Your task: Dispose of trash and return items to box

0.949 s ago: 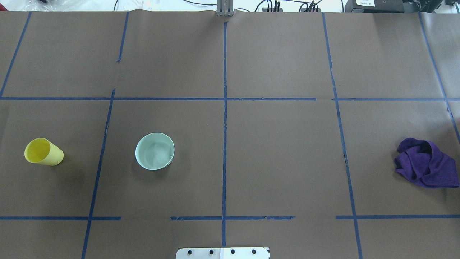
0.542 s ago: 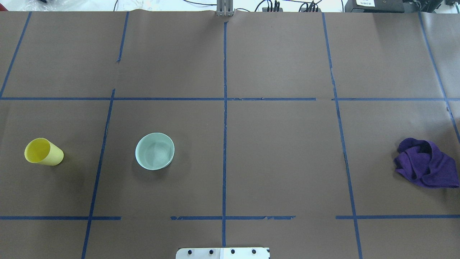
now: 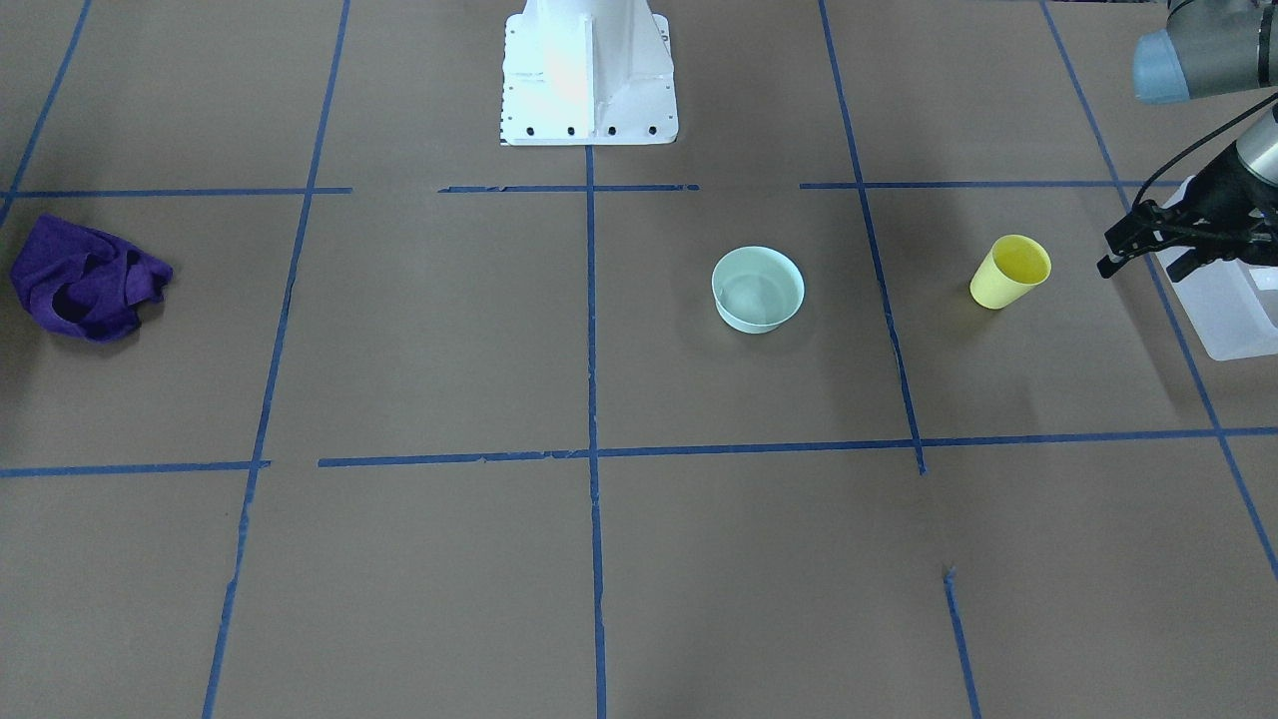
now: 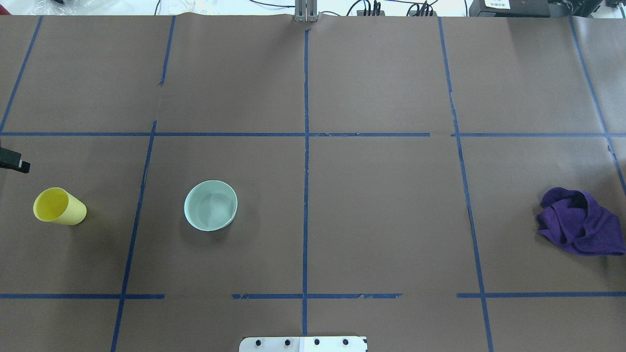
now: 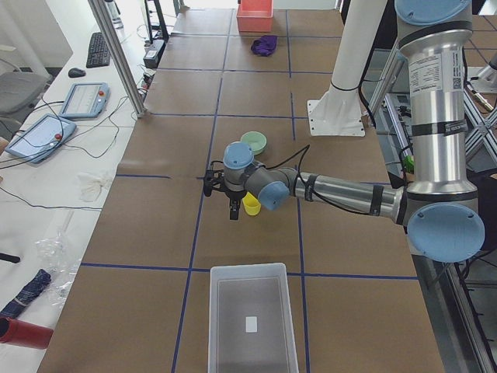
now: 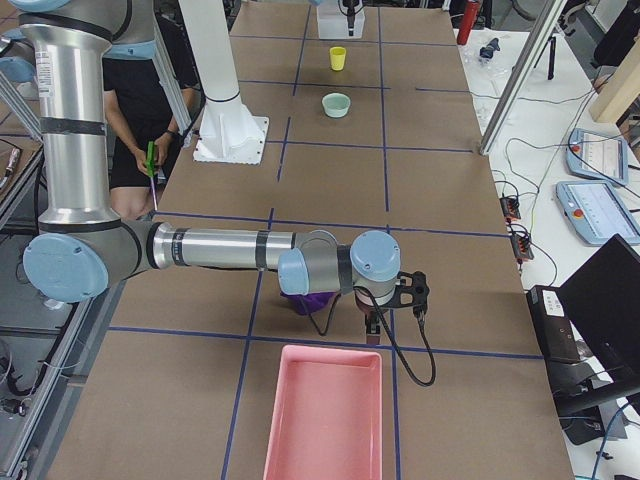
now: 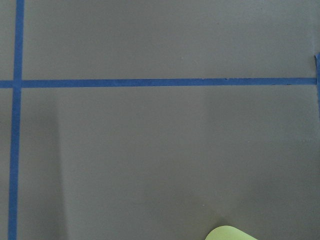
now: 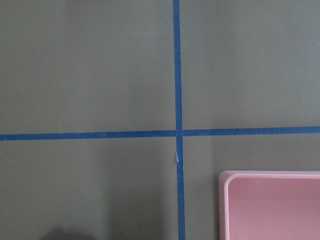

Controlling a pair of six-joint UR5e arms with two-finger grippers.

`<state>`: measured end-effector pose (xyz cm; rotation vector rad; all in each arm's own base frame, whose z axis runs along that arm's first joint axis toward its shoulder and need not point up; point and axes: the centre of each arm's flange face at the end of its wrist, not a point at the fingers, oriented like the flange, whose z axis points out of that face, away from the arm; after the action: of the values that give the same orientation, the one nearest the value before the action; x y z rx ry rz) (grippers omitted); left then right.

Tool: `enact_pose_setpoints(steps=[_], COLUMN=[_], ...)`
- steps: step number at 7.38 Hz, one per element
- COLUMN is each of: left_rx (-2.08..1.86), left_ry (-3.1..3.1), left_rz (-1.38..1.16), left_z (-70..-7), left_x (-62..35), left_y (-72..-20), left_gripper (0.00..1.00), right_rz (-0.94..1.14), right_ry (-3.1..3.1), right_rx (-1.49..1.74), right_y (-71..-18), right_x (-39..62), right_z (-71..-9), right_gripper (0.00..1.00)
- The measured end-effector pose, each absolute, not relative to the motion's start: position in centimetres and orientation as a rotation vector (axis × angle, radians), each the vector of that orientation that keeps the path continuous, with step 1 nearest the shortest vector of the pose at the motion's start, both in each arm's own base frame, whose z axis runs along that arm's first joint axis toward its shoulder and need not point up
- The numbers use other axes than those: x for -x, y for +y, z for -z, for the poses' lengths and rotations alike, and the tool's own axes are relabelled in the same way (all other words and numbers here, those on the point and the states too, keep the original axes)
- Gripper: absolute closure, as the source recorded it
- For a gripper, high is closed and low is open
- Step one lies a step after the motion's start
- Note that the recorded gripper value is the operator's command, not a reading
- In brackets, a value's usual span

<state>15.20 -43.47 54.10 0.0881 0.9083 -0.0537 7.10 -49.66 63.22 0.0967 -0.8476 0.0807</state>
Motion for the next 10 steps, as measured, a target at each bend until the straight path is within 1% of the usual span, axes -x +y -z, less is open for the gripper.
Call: enact_pose_setpoints(steps=[2,5,8,9,10], left_rx=[-0.062,-0.030,-0.010,-0.003,0.004], left_ry=[0.905,0.892,0.885,0.880,0.873], left_rz=[0.074,0.056,0.039,0.038,0.038], left_z=[-53.4,-54.6,-55.3,-55.7,-56.2], left_x=[-18.1,-19.6,-20.5,-20.6,-20.8], left_y=[-41.5,-40.0,-39.6,-39.5,-39.5], left_gripper=[0.00,0.00,0.00,0.03,0.08], right_rz=[-0.076,-0.064,-0.056,-0.080,-0.096], right_ry=[-0.849,-0.852,-0.884,-0.905,-0.922], right_rx=[-0.089,-0.090,-0.129,-0.126,-0.115], right_y=[-49.7,-49.9,-50.5,-50.6,-50.6], right_x=[-6.7,-6.2,-5.4,-4.6,-2.9], right_z=[-63.3,-63.0,-59.5,-57.5,-55.2], right_gripper=[0.00,0.00,0.00,0.00,0.00])
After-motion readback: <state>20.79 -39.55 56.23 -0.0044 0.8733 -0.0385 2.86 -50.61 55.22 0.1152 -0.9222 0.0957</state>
